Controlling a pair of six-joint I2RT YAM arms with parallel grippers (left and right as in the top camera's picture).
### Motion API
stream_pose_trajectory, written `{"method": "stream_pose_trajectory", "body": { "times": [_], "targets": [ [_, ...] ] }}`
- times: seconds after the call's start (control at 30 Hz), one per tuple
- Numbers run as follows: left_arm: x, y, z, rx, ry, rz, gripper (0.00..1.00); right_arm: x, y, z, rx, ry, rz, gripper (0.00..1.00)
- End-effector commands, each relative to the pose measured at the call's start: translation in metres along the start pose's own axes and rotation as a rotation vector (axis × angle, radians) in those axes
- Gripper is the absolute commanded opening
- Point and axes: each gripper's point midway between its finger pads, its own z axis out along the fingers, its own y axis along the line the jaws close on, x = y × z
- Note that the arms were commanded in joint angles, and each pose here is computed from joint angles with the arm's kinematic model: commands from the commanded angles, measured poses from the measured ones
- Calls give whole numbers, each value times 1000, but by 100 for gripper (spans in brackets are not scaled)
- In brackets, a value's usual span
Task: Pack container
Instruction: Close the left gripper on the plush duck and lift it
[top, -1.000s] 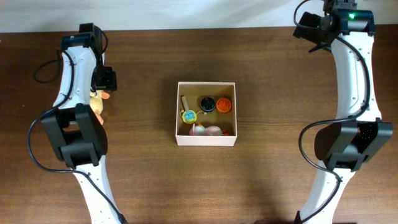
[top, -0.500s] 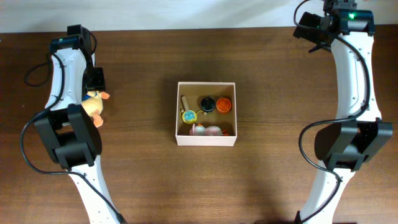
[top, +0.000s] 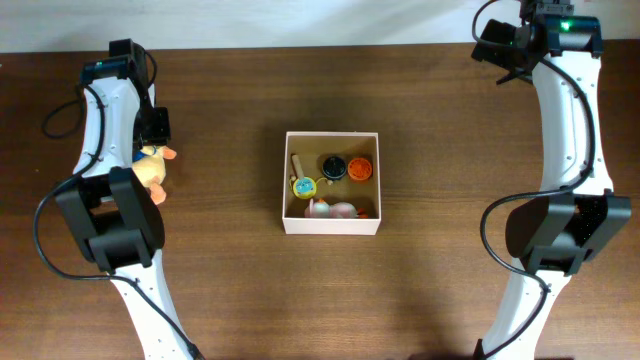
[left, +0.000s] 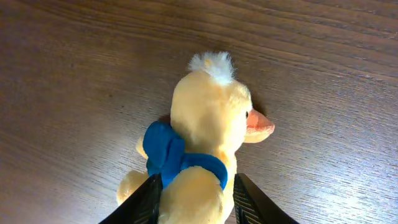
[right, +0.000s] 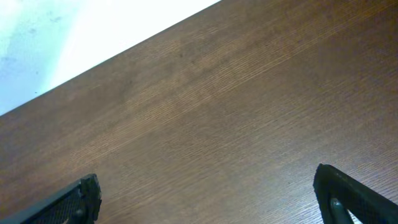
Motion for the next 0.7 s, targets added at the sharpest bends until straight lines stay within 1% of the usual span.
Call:
{"method": "stream_pose_trajectory", "body": {
  "times": [0.0,0.23,0.3,0.37,0.43,0.53,0.67],
  "targets": [
    [2,-2,5,15,11,0,39,3,3,5,-1,10,7,99],
    [2,-3,5,18,11,-12,37,3,3,5,-1,10,7,99],
    [2,-3,5,18,11,-12,28,3,3,5,-1,10,7,99],
    [2,-3,5,18,11,-16,15,3,3,5,-1,10,7,99],
    [2,-3,5,18,12,-34,6,3,3,5,-1,10,7,99],
    [2,-4,5,22,12,-45,2,3,3,5,-1,10,7,99],
    [3,-5,4,26,15,-42,2,3,3,5,-1,10,7,99]
  ]
}}
